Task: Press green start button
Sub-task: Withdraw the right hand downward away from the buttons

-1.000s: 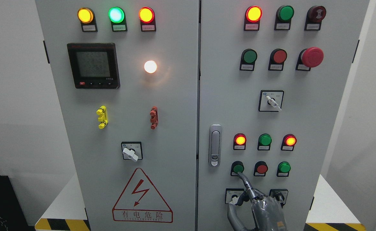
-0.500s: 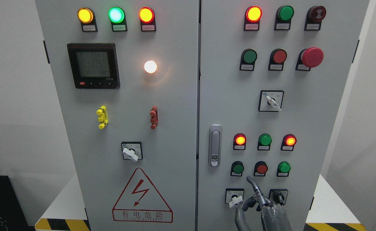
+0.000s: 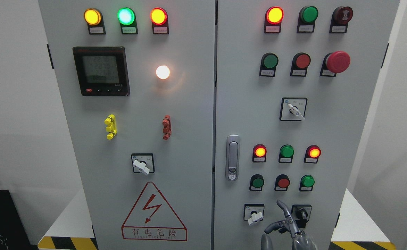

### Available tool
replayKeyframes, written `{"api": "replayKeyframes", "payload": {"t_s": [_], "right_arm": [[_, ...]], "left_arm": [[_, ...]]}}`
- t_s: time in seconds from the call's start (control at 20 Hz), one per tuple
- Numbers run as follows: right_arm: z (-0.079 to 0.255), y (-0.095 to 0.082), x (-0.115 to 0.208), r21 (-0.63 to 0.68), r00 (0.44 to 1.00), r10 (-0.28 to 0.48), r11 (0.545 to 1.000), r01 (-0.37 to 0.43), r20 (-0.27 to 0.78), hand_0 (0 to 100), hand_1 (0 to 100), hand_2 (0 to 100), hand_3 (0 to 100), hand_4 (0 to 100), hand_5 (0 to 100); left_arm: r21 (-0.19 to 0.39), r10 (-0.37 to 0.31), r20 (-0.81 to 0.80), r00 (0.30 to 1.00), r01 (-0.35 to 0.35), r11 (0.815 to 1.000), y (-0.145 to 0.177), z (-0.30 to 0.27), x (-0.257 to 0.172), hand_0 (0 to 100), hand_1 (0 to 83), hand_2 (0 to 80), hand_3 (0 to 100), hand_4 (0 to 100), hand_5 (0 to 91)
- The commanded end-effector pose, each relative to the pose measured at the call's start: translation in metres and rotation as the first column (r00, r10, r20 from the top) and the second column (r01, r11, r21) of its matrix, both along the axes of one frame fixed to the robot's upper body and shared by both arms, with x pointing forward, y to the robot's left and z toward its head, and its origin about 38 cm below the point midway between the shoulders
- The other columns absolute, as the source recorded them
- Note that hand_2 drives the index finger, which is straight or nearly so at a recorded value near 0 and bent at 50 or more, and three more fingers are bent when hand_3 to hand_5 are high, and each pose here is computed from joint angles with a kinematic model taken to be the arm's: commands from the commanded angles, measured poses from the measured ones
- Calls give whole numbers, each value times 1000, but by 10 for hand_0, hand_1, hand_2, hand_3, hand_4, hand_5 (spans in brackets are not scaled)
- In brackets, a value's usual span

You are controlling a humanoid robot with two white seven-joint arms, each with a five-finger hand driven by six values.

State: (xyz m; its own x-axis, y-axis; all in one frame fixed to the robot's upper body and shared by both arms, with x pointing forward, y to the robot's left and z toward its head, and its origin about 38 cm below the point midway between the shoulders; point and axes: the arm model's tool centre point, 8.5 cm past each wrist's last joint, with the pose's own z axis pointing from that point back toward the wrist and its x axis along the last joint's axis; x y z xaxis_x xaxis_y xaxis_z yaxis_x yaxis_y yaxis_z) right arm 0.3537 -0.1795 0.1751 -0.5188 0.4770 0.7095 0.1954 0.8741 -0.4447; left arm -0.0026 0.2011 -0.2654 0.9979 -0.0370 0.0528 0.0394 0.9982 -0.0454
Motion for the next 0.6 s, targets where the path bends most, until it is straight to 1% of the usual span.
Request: {"api": "replayKeyframes", "payload": {"t_s": [0.0,0.05,0.1,0.15,0.2,0.3,0.35,0.4,0.45,0.55], "right_arm": [[6,11,-18,114,997,74,991,-74,8,429,241,0,463,438,342],[5,12,-18,123,996,89,988,-89,1,414,242,0,412,395,269],[3,13,-21,138,995,104,985,-102,-7,408,242,0,397,378,244],[3,15,-24,158,993,118,981,-115,-13,396,240,0,308,298,175],[1,16,-26,188,991,131,974,-124,-29,390,238,0,278,272,159],[1,17,-31,260,987,155,956,-137,-49,374,229,0,156,139,48],[0,18,-34,294,984,169,945,-144,-62,348,220,0,113,88,0],[2,19,-34,320,981,182,935,-153,-63,342,218,0,105,72,0],[1,19,-35,330,979,195,930,-163,-66,318,207,0,62,17,0],[2,19,-35,333,976,207,927,-173,-66,281,195,0,30,0,0]], "left_arm": [[0,0,1,1000,0,1000,0,0,0,120,556,0,0,0,0],[0,0,1,1000,0,1000,0,0,0,120,556,0,0,0,0],[0,0,1,1000,0,1000,0,0,0,120,556,0,0,0,0],[0,0,0,1000,0,1000,0,0,-1,120,556,0,0,0,0],[0,0,0,1000,0,1000,0,0,-1,120,556,0,0,0,0],[0,0,1,1000,0,1000,0,0,0,120,556,0,0,0,0],[0,0,1,1000,0,1000,0,0,0,120,556,0,0,0,0],[0,0,1,1000,0,1000,0,0,0,120,556,0,0,0,0],[0,0,1,1000,0,1000,0,0,0,120,556,0,0,0,0],[0,0,0,1000,0,1000,0,0,-1,120,556,0,0,0,0]]}}
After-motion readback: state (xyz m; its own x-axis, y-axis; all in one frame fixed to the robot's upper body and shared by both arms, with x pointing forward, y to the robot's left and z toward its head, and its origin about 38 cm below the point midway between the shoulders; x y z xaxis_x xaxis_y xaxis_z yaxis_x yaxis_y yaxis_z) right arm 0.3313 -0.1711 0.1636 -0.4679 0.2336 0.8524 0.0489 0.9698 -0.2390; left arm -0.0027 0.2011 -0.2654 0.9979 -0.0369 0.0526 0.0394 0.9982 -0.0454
